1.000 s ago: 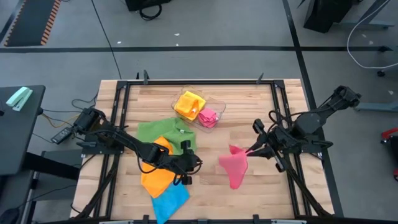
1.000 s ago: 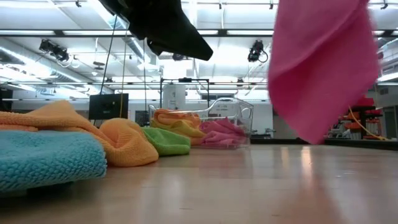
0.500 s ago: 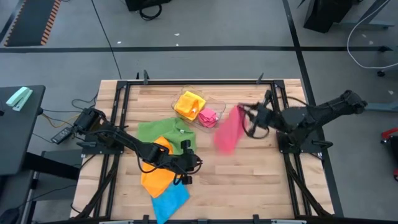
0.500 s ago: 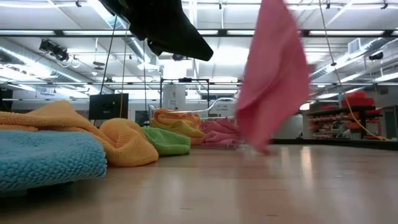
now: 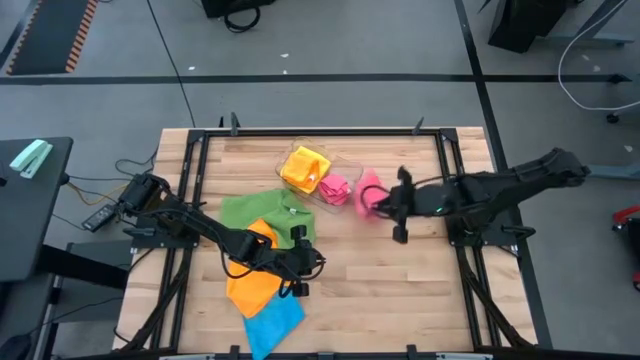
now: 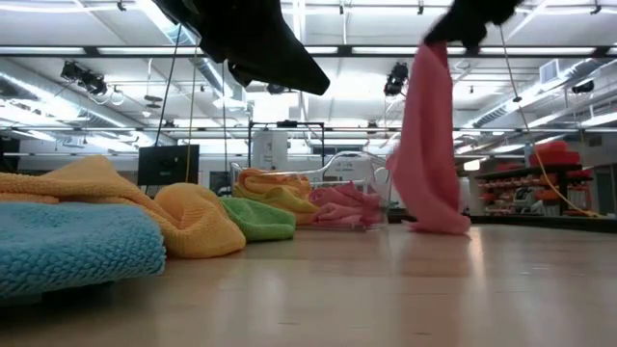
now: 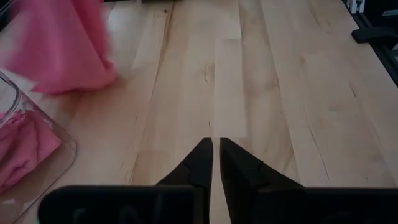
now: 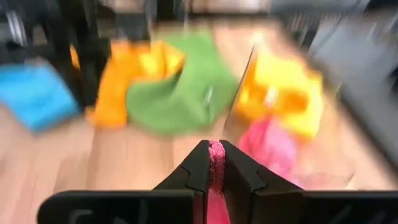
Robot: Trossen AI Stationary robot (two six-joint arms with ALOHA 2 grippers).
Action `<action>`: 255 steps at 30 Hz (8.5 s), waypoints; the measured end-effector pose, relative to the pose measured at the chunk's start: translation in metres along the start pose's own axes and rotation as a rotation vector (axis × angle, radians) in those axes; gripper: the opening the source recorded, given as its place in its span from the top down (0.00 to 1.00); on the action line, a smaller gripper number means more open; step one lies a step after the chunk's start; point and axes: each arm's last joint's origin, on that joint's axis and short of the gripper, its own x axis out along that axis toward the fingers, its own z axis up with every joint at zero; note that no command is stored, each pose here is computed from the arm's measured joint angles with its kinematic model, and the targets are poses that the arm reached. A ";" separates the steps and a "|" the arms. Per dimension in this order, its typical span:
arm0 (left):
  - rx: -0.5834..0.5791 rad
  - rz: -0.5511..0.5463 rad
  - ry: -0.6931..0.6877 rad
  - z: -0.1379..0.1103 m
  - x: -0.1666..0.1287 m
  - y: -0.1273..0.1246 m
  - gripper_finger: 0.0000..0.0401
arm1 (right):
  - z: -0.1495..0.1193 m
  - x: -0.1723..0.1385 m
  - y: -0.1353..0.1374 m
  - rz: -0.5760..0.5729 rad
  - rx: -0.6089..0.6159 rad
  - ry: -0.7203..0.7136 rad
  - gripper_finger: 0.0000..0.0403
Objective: Fold microfiber towels
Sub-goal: Fold the pink microfiber cloth
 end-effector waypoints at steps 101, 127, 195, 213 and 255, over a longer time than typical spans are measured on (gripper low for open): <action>-0.010 -0.001 -0.003 0.000 0.000 0.000 0.94 | -0.098 0.068 0.080 -0.117 -0.358 0.629 0.68; -0.010 -0.001 -0.003 0.000 0.000 0.000 0.91 | -0.084 0.068 0.079 0.006 -0.231 0.580 0.58; 0.028 -0.102 -0.265 -0.006 0.078 -0.009 0.54 | 0.000 -0.011 0.163 0.325 -0.479 0.215 0.96; 0.039 -0.100 -0.228 -0.007 0.084 -0.009 0.57 | -0.012 0.003 0.158 0.235 -0.489 0.187 0.96; -0.003 -0.088 -0.213 -0.007 0.086 -0.003 0.59 | -0.010 0.027 0.137 0.170 -0.418 0.222 0.96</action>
